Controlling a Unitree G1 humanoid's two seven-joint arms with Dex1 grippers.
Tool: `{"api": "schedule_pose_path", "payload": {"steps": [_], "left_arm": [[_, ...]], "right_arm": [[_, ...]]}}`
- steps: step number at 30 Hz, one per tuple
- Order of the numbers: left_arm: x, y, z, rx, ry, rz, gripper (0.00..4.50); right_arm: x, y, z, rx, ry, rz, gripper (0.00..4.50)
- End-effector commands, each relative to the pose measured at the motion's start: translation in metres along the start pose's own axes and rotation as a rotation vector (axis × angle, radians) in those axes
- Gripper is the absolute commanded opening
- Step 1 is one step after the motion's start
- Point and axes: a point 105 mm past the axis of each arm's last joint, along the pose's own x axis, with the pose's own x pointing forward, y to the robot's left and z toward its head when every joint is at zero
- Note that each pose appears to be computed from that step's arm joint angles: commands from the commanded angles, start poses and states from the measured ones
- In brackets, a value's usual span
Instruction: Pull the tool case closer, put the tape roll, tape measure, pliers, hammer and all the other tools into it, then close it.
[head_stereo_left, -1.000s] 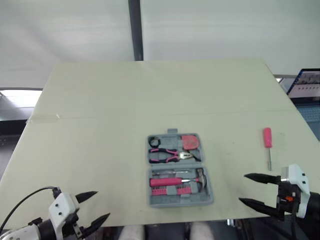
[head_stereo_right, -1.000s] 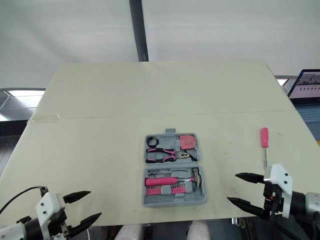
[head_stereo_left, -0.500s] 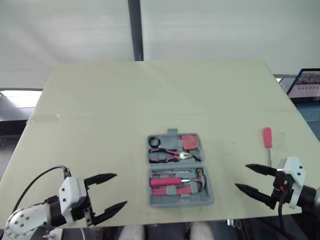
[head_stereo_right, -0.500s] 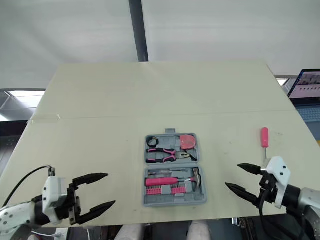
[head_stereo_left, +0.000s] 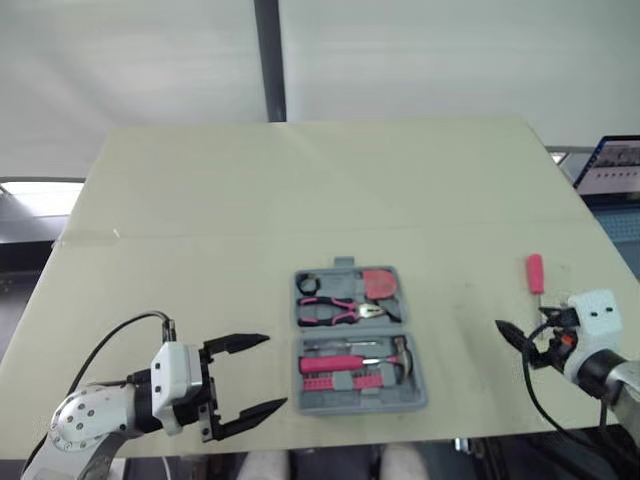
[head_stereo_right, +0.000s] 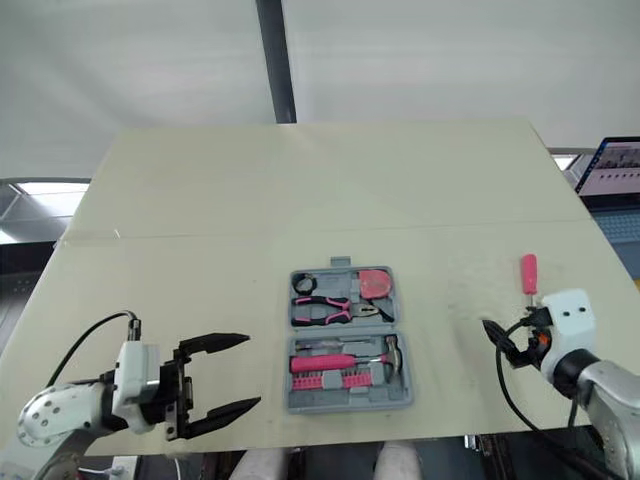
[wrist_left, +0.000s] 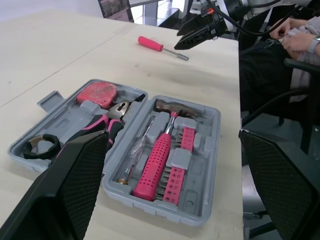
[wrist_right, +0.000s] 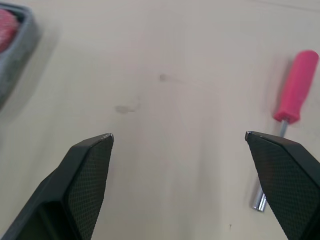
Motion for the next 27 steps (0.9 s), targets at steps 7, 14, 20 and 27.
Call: {"api": "schedule_pose_path", "payload": {"steps": [7,14,20,27], "left_arm": [[0.003,0.006,0.005,0.032,-0.011,0.062,4.46],[0.008,0.002,0.007,0.046,-0.006,0.085,4.46],[0.006,0.001,0.007,0.048,0.007,0.114,4.46],[0.005,-0.002,0.009,0.057,0.015,0.128,4.46]], "right_arm": [[0.032,-0.059,0.020,0.151,0.045,-0.337,4.50],[0.063,-0.069,0.025,0.257,0.079,-0.333,4.50],[0.080,-0.072,0.021,0.257,0.112,-0.332,4.50],[0.092,-0.071,0.020,0.244,0.124,-0.308,4.50]]}}
